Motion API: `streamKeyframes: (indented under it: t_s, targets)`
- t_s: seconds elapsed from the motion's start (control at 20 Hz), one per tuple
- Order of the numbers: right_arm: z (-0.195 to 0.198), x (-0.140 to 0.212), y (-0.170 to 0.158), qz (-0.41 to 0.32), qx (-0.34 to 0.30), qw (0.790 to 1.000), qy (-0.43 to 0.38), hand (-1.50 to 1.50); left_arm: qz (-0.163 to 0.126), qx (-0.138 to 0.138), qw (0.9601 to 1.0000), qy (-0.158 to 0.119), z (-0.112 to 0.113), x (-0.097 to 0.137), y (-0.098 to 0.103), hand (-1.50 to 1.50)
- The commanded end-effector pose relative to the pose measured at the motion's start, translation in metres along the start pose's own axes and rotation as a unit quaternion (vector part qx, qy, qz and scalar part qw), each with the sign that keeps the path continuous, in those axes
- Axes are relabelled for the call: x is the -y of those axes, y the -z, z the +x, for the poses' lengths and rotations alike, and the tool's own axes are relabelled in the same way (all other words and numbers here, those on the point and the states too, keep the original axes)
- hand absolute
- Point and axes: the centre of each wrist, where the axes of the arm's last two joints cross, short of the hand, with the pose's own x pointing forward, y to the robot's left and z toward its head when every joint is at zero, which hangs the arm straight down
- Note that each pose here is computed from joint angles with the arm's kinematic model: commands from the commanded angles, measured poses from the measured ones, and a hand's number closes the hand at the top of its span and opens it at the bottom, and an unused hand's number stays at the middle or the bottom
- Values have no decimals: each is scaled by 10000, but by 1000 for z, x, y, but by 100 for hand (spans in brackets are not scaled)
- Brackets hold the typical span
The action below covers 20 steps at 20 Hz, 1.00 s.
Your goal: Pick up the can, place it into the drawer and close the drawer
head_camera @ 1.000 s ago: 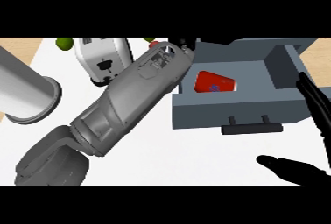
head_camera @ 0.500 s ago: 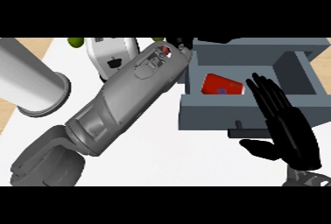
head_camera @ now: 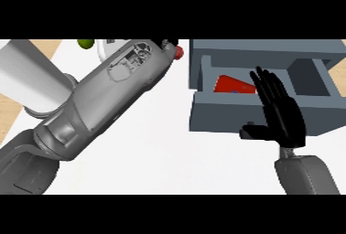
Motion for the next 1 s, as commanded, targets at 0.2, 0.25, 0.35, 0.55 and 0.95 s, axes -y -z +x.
streamKeyframes:
  t_s: [0.2,0.25,0.35,0.55,0.95]
  targets:
    - [-16,-50,12,241,-290,9989,-266,-150,36,19,10000,20,17,-49,8,-150]
    - [-26,-47,16,214,-333,9987,-308,-150,56,1,9999,83,-6,-47,-1,-150]
    - [-32,-61,12,144,-481,9978,-428,-150,-150,-18,9999,-36,11,-48,-3,-150]
    - [-28,-64,32,1,-379,9972,-646,-150,-60,-105,9999,24,8,-76,2,-150]
    - [-22,-64,82,-445,-469,9944,-834,-150,-162,-228,9996,103,-11,-86,-19,-150]
